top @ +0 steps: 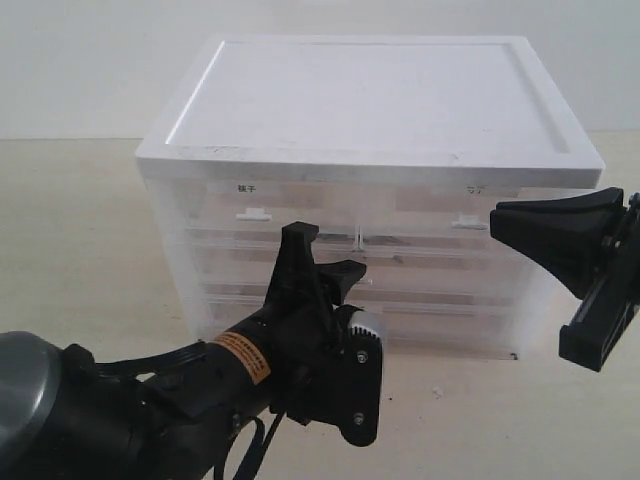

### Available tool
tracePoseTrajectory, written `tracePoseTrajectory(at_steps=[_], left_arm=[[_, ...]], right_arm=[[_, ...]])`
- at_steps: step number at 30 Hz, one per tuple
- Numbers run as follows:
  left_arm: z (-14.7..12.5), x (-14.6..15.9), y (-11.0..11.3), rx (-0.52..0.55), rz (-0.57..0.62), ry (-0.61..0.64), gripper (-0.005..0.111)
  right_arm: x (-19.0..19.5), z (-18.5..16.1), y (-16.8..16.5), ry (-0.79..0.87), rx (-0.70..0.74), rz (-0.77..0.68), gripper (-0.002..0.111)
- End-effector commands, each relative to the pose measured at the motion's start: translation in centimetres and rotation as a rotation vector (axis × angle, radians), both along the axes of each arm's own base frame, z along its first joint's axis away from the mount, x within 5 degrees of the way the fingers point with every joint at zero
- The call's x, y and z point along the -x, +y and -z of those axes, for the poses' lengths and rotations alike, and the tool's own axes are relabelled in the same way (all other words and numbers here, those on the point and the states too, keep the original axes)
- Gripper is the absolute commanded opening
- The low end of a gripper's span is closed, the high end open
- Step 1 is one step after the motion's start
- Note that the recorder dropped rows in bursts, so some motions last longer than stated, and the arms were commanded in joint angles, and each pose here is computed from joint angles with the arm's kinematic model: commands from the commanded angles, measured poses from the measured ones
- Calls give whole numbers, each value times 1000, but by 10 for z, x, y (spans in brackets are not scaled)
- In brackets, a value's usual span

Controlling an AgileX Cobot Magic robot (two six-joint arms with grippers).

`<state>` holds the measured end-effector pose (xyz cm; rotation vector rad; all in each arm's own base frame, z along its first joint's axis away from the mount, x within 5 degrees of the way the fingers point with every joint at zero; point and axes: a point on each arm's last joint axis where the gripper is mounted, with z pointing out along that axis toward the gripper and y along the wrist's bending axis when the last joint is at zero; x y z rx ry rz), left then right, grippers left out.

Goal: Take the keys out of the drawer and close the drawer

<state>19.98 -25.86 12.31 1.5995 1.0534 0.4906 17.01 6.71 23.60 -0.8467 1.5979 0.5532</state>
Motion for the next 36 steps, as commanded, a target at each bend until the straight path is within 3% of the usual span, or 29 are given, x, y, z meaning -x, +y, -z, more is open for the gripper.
tracePoseTrajectory(at_steps=[1,5,11,19,23,27,36], left_arm=[[3,-8,-9,34,-14,-34,44],[2,-13,-7,26,-56,-101,36],[6,-15,-1,14,-135,-53,6],[7,-13,0,-9,-158,-52,5],[8,5,-13,-49,-103,-69,5],[9,11,-13,-81,-124,-70,5],[9,15,-15,-84,-124,-73,5]], right_arm=[[0,-1,0,-6,-3,-7,0],[0,-1,0,-6,-3,-7,0],[-1,-1,0,-4,1,-2,0],[-1,-1,0,-4,1,-2,0],[-1,-1,-1,-1,4,9,0],[-2,-1,-1,-1,3,12,0],[-3,-2,-2,-6,-6,36,0]])
